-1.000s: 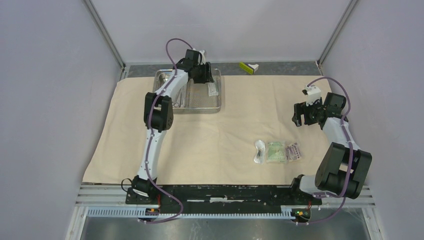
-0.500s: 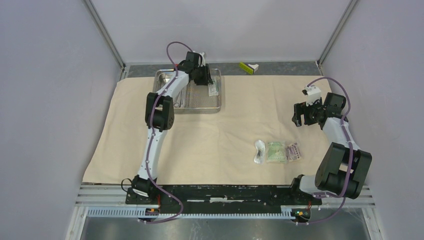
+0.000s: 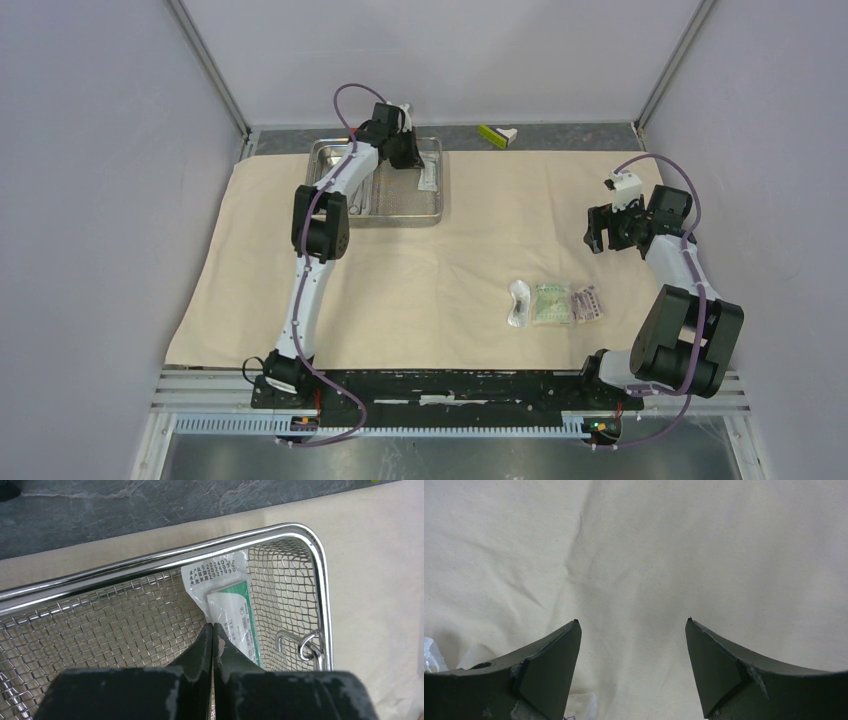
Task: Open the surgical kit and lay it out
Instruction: Pick up the medical item from the container, then place the medical item in the surgical kit.
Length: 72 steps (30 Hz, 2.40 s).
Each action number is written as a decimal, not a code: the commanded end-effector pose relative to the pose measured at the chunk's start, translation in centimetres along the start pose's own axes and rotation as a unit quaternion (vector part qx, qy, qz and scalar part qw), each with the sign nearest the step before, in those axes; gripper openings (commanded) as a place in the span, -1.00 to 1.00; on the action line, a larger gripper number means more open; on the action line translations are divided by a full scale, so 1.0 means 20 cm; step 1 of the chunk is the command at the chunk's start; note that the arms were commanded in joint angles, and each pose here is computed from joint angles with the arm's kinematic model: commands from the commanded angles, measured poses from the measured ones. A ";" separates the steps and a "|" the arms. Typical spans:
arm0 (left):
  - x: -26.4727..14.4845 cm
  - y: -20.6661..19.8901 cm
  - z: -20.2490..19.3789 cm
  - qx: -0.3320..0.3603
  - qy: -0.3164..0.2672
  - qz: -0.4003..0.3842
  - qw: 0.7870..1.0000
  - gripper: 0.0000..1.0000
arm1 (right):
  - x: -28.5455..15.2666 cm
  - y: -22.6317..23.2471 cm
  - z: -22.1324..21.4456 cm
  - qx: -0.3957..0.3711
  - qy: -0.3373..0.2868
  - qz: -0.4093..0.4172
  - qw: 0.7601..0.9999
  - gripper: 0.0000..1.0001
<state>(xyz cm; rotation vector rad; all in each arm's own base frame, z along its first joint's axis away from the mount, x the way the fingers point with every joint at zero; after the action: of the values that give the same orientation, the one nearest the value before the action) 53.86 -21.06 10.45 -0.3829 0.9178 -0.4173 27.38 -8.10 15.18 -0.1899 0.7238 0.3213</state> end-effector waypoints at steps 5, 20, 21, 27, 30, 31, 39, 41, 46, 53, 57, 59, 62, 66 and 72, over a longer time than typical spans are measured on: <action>-0.23 -0.12 0.21 0.042 -0.059 -0.042 0.996 -0.95 | -0.02 0.00 0.03 -0.010 -0.019 0.003 1.000 0.68; -0.84 -0.32 0.09 0.066 -0.089 -0.115 0.987 -0.95 | -0.01 0.00 0.03 -0.009 -0.019 0.006 1.000 0.68; -0.86 -0.33 0.05 0.054 -0.081 -0.123 0.988 -0.95 | -0.01 0.00 0.03 -0.009 -0.019 0.006 1.000 0.68; -0.90 -0.41 -0.27 -0.030 -0.032 -0.174 0.984 -0.95 | -0.02 -0.01 0.04 -0.011 -0.019 0.000 1.000 0.68; -0.93 -0.48 -0.47 -0.062 -0.021 -0.192 0.979 -0.95 | -0.03 -0.01 0.04 -0.013 -0.020 -0.004 1.000 0.68; -0.95 -0.53 -0.52 -0.059 -0.019 -0.200 0.978 -0.95 | -0.03 -0.01 0.04 -0.013 -0.020 -0.006 1.000 0.68; -0.84 -0.70 -0.96 -0.125 0.091 -0.198 0.968 -0.95 | -0.04 -0.01 0.04 -0.017 -0.019 -0.014 1.000 0.68; -0.79 -0.74 -1.03 -0.127 0.110 -0.190 0.967 -0.95 | -0.04 -0.01 0.03 -0.018 -0.018 -0.017 1.000 0.68; -0.71 -0.84 -1.11 -0.147 0.119 -0.202 0.961 -0.95 | -0.03 -0.01 0.02 -0.018 -0.014 -0.016 1.000 0.68; -0.60 -0.89 -1.25 -0.185 0.141 -0.194 0.953 -0.95 | -0.03 -0.01 0.02 -0.018 -0.014 -0.012 1.000 0.68; -0.53 -0.88 -1.32 -0.190 0.169 -0.186 0.949 -0.95 | -0.03 -0.01 0.02 -0.018 -0.013 -0.011 1.000 0.68; -0.50 -0.87 -1.36 -0.194 0.179 -0.180 0.948 -0.95 | -0.02 -0.01 0.02 -0.019 -0.012 -0.010 1.000 0.68; -0.49 -0.85 -1.40 -0.196 0.186 -0.167 0.948 -0.95 | -0.02 -0.01 0.02 -0.020 -0.011 -0.010 1.000 0.69; -0.49 -0.82 -1.43 -0.206 0.194 -0.152 0.947 -0.94 | -0.02 -0.01 0.01 -0.019 -0.009 -0.009 1.000 0.68; -0.51 -0.82 -1.44 -0.213 0.196 -0.141 0.947 -0.70 | -0.01 -0.01 0.01 -0.018 -0.007 -0.007 1.000 0.69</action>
<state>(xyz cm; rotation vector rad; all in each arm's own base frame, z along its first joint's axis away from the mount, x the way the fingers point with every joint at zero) 21.85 -33.57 8.59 -0.8149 1.3646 -0.5846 27.34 -8.20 15.40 -0.2138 0.7158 0.3215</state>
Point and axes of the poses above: each gripper's point midway between its finger pads, its own x axis out along the fingers, its own y axis along the line the jaws close on, z = x × y, the point moved 9 cm from there along -x, back along the fingers, and after that the axes turned 4 degrees about -x, right-handed, at the moved point
